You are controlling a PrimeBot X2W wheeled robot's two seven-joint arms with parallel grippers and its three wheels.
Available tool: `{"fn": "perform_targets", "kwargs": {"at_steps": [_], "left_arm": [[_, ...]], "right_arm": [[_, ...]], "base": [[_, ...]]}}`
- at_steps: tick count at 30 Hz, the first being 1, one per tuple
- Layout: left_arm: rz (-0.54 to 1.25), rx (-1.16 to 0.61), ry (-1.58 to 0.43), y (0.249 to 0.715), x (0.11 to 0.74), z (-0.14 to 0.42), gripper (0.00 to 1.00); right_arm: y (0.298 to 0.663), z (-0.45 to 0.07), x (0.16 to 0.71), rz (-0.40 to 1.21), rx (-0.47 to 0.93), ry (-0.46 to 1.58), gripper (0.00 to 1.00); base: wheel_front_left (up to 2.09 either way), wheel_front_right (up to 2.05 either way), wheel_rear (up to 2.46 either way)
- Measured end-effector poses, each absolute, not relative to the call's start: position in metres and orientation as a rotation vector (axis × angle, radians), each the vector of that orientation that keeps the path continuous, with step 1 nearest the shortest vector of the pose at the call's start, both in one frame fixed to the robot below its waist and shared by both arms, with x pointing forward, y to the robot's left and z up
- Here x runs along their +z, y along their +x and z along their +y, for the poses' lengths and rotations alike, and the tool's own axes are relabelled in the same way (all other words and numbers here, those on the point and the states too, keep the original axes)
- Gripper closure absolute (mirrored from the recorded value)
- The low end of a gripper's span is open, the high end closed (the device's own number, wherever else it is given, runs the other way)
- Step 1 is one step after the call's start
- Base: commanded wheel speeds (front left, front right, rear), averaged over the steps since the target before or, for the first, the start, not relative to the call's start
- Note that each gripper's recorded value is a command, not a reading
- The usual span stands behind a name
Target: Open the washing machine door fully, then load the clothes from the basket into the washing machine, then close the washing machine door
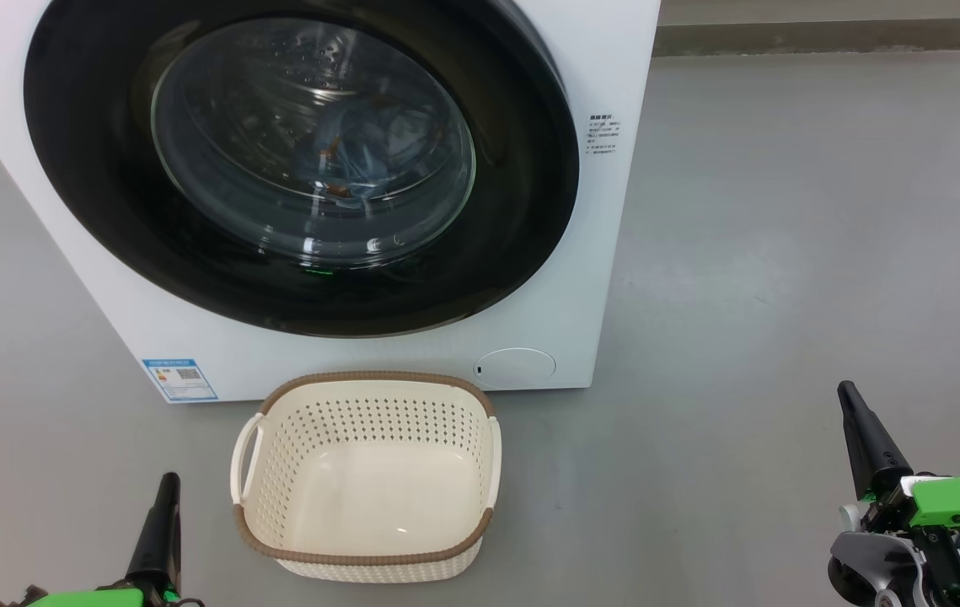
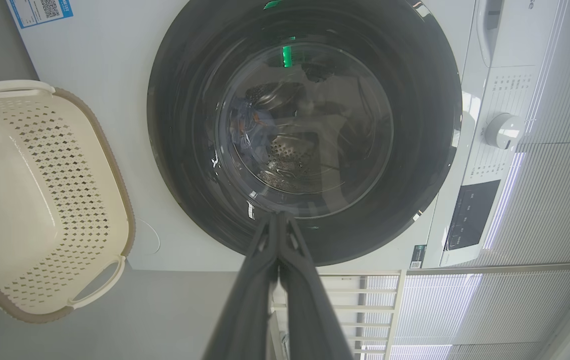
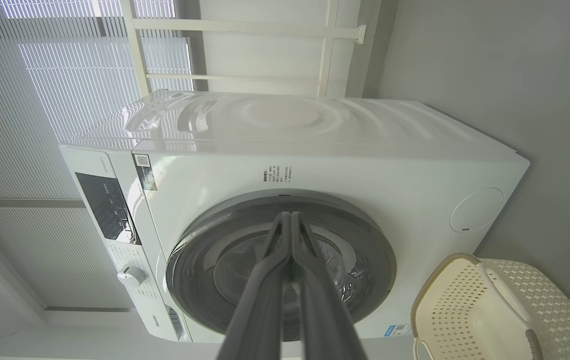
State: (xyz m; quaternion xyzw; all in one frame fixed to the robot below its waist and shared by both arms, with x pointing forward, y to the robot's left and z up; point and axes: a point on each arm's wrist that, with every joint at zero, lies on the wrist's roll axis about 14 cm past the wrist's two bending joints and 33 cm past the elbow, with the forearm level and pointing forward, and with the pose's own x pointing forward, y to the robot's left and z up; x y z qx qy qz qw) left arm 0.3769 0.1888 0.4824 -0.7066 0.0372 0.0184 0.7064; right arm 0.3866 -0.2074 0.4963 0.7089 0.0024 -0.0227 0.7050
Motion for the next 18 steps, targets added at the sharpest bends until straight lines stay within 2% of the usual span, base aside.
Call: {"fn": "perform_targets", "kwargs": {"at_steps": [18], "left_arm": [[0.081,0.039,-1.57,0.3774,0.4831,0.1888,1.0]], "right_arm": [[0.3866,-0.2063,0.4962,0.006,-0.05,1.58,1.0]], "base": [[0.0,0.0,0.0]]}}
